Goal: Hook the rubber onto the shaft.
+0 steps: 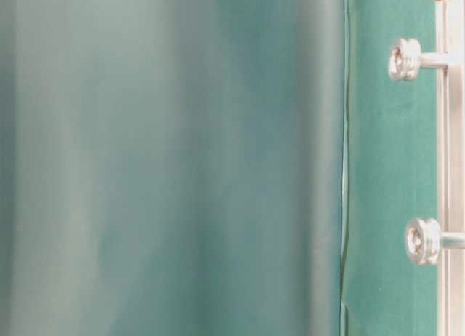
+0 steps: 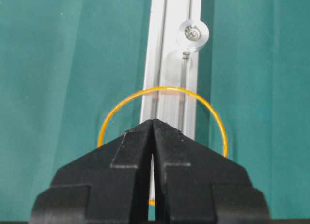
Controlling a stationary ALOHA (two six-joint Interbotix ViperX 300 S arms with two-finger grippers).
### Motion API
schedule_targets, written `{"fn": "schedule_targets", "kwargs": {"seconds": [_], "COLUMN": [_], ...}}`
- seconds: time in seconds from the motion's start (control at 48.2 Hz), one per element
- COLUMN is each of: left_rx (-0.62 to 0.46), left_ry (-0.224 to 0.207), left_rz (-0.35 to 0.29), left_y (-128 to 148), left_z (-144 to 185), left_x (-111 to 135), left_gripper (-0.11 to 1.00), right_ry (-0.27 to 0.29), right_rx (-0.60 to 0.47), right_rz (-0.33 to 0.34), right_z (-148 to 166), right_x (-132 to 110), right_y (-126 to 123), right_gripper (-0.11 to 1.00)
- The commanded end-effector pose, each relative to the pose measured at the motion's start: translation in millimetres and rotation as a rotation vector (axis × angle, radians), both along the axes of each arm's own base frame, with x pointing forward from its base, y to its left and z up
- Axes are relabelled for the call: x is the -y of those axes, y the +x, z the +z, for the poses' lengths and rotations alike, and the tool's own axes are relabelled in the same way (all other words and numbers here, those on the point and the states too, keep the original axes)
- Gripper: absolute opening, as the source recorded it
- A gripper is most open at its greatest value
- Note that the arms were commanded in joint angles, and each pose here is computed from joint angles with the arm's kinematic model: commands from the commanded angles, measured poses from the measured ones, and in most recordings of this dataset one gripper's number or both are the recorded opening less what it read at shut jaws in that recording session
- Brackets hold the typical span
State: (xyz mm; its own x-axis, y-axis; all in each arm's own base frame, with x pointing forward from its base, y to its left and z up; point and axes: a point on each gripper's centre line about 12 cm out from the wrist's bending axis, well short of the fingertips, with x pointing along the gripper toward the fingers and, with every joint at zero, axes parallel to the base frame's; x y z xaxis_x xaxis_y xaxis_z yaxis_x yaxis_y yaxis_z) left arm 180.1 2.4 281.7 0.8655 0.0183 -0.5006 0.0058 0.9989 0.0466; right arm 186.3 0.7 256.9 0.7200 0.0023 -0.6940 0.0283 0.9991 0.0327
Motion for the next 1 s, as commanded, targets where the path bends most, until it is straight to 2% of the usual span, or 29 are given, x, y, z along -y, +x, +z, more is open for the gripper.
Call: {"fn": "schedule_targets", "kwargs": {"seconds": [0.0, 0.166, 0.539, 0.975], "left_rx": [0.025, 0.026, 0.029, 0.031], "left_ry": [0.000, 0.000, 0.000, 0.000], "left_rz": [0.002, 0.002, 0.002, 0.002], "left_y": [3, 3, 3, 3], "left_z": [11, 12, 13, 13], "left_x": [0, 0, 0, 0], "left_gripper": [0.02, 0.02, 0.02, 0.02], "right_ry": [0.007, 0.012, 0.024, 0.015], "right_rx": [0.012, -0.071, -0.440, -0.480], "right_rz": [-0.001, -0.006, -0.039, -0.041], "right_z": [10, 8, -11, -11], "right_x": [-1, -1, 0, 1], "right_y": [3, -2, -27, -31], "right_gripper": [0.04, 0.04, 0.04, 0.04]}}
